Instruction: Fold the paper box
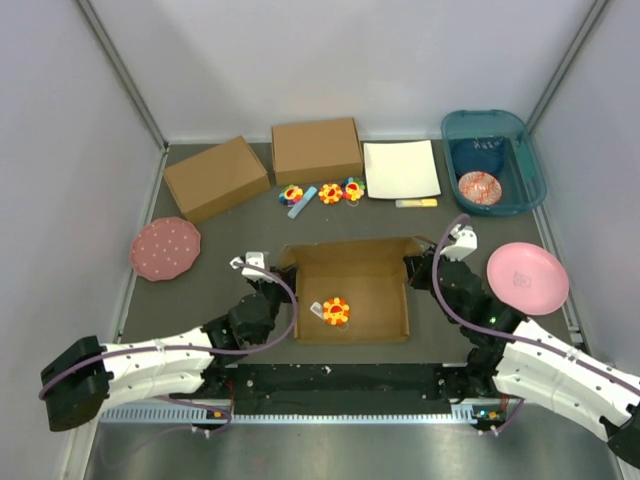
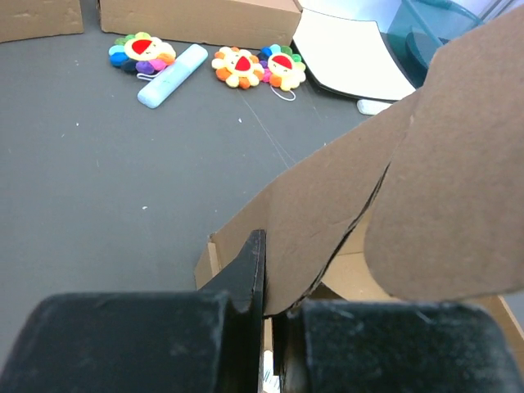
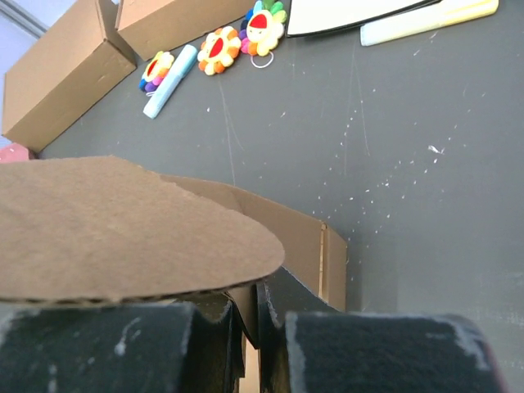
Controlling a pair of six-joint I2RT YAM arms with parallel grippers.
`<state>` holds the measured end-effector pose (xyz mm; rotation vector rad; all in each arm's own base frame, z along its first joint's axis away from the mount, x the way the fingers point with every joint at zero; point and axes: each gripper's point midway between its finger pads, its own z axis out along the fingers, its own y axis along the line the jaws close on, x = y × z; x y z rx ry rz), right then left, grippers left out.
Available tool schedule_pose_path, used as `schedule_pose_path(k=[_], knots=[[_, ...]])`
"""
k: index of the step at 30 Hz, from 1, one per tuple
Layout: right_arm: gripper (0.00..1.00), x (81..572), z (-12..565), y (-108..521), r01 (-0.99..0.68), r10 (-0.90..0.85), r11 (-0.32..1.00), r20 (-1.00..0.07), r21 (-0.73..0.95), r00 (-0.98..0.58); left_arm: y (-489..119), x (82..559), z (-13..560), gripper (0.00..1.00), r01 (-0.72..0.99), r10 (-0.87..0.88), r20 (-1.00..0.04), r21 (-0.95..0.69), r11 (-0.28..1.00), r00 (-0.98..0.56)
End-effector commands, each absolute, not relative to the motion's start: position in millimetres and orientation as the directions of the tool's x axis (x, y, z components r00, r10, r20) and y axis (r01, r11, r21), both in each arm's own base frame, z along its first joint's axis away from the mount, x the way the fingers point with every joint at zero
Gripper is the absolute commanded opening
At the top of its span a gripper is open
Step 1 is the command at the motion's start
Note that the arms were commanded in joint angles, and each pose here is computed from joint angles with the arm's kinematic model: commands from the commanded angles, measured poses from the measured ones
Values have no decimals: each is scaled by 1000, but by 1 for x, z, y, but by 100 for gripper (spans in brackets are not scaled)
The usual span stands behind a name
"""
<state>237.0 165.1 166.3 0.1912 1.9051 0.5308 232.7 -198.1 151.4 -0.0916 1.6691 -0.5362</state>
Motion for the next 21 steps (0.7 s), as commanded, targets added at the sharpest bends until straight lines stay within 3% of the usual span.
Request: schedule_pose_path(k=[1, 4, 12, 21], knots=[[0, 203, 95, 154, -60, 283, 923, -774, 381, -567, -201, 230, 157, 0, 238, -477, -862, -506, 829, -173], [0, 198, 92, 155, -69, 269, 925, -771, 375, -577, -203, 228, 153, 0, 246, -465, -868, -496, 833, -174], [28, 195, 102, 152, -83, 280, 918, -779, 389, -561, -204, 223, 142, 0, 253, -409, -896, -442, 861, -174], [32, 190, 95, 150, -78, 293, 910, -765, 407, -573, -197, 221, 135, 0, 244, -371, -915, -400, 883, -156]])
